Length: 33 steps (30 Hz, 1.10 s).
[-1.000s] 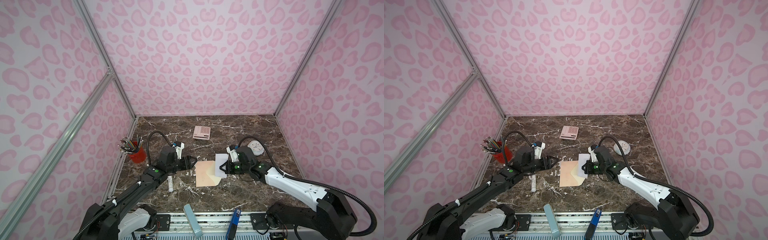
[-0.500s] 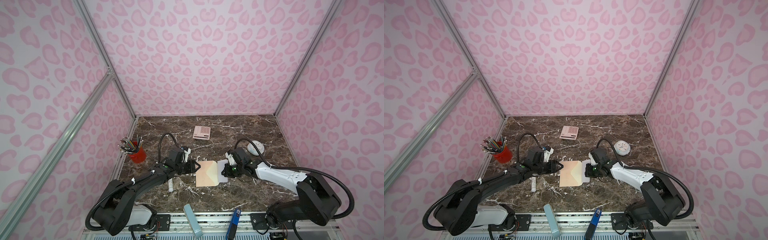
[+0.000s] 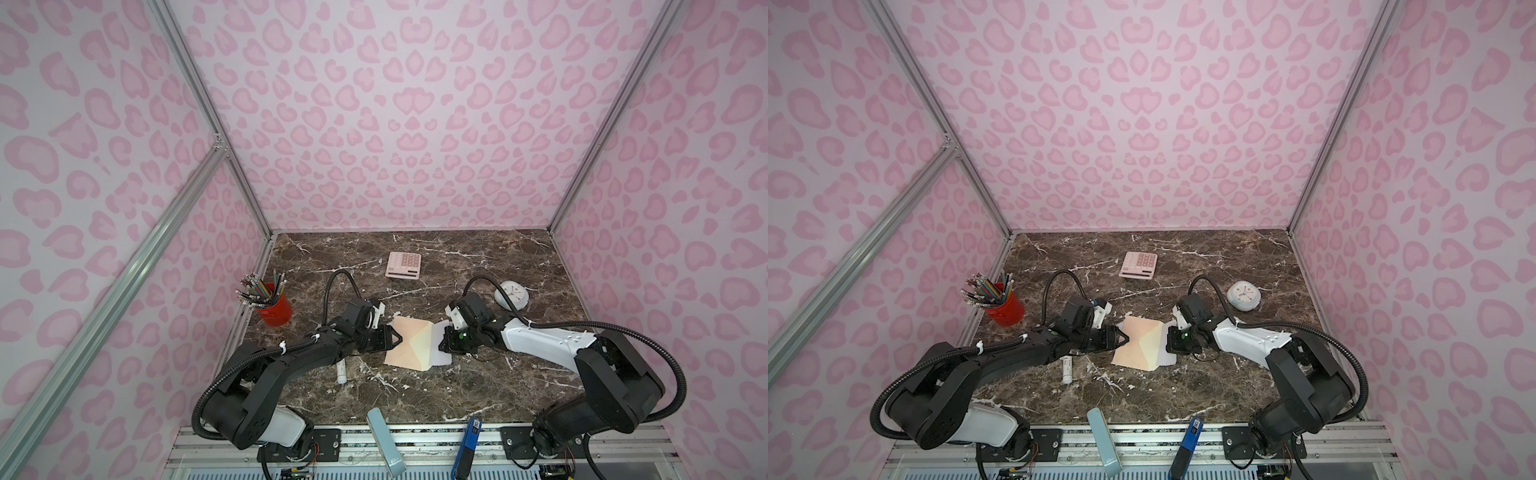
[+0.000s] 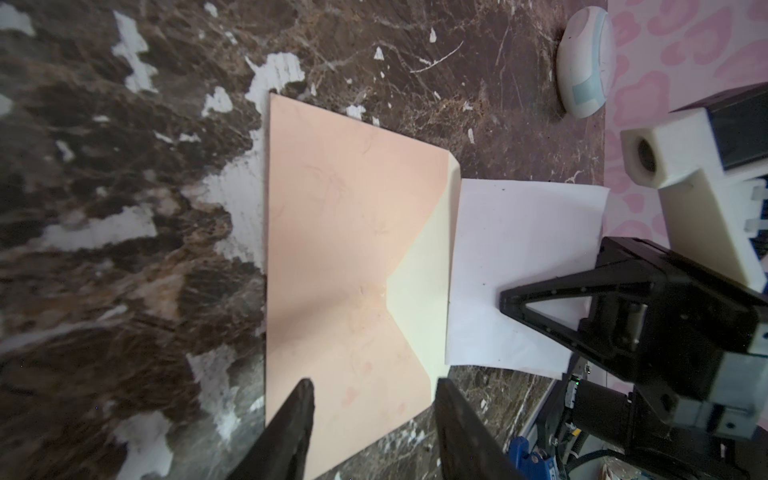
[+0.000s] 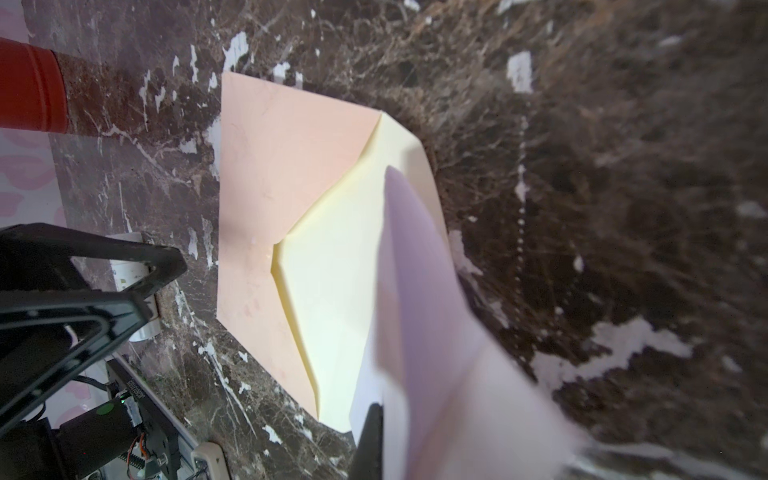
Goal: Place the letter into the envelope and seal it
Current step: 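Push the letter into the peach envelope with the right gripper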
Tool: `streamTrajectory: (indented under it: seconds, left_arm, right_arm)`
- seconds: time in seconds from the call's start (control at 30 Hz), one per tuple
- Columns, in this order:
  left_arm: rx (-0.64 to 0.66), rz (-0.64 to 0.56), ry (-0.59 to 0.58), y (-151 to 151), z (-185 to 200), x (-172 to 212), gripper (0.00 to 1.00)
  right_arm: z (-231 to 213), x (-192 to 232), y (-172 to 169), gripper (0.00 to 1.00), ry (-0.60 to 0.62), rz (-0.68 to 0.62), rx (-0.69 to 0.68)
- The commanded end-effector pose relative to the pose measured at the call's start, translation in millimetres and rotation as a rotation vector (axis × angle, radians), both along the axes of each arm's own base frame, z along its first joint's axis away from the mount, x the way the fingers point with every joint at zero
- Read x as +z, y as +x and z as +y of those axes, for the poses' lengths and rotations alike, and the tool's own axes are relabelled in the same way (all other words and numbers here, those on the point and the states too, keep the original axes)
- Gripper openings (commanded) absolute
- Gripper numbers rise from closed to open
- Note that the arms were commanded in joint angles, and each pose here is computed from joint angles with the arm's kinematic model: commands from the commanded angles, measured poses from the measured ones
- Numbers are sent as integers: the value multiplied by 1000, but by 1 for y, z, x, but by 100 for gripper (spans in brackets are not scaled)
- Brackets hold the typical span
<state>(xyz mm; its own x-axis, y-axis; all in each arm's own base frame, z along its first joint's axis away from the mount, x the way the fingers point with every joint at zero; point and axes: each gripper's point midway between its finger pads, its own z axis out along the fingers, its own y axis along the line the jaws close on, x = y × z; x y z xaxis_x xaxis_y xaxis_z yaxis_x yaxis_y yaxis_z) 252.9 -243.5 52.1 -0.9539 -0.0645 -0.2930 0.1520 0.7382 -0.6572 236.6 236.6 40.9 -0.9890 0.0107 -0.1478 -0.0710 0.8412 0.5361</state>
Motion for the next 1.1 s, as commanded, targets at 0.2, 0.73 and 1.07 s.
streamTrajectory:
  seconds: [0.2,0.73,1.07]
  left_arm:
    - [9,-34,57,10,6,-8,53]
    - [-33,-39,145,20,7,-19,45]
    - [-81,-49,29,21,-15,-8,33]
  right_arm:
    - [10,12,3,6,106,44,-43]
    - [9,12,-1,6,181,108,-110]
    - [5,2,0,6,197,132,-139]
